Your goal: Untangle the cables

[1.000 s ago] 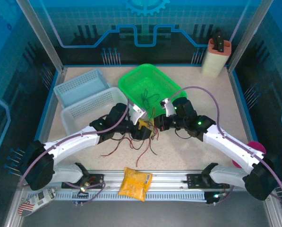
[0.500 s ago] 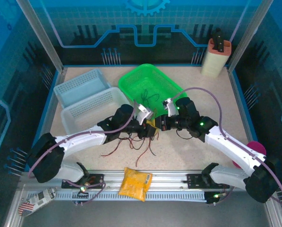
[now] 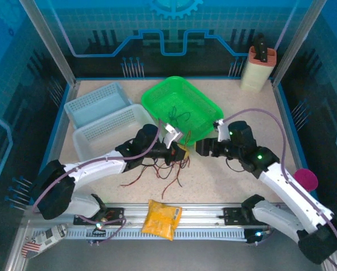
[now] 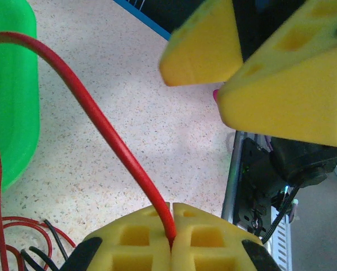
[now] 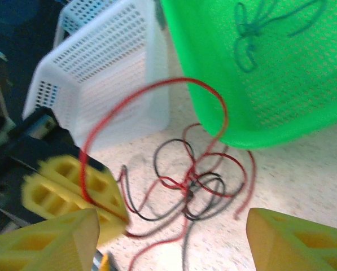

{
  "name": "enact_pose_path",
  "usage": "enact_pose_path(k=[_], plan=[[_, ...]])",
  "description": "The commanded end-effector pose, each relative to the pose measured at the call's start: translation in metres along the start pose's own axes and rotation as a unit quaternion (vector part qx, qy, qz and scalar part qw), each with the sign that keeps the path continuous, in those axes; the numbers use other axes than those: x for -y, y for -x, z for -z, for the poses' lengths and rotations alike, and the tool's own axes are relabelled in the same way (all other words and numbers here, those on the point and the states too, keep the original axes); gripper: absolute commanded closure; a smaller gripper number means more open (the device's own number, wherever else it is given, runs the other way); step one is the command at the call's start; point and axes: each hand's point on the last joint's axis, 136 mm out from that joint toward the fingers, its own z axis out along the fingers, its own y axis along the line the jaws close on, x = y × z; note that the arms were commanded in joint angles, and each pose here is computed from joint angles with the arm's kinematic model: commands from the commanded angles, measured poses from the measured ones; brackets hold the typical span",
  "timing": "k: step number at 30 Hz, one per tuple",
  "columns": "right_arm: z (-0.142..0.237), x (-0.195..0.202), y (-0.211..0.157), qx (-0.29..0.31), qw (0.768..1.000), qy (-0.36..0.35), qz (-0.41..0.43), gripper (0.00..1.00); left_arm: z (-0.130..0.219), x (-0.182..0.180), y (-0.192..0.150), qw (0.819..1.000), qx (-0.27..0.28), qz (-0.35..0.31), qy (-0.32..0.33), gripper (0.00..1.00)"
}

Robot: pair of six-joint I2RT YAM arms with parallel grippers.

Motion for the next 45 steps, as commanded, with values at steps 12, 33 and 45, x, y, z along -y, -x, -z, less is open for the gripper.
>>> enact_pose_path(k=[12, 33, 45], plan=[[-0.052, 0.009, -0.101, -0.06, 0.994, 0.068, 0.063, 0.41, 0.003, 0.003, 0.01, 1.0, 0.019, 0.008, 0.002, 1.0], [-0.121, -0.017, -0.088, 0.084, 0.959, 0.034, 0.268, 0.31, 0.005, 0.011, 0.024, 0.999, 0.03, 0.034, -0.009, 1.0], [-0.138, -0.005, -0.085, 0.061, 0.965, 0.009, 0.253, 0.85, 0.015, 0.018, 0.042, 0.998, 0.058, 0.026, -0.004, 1.0]])
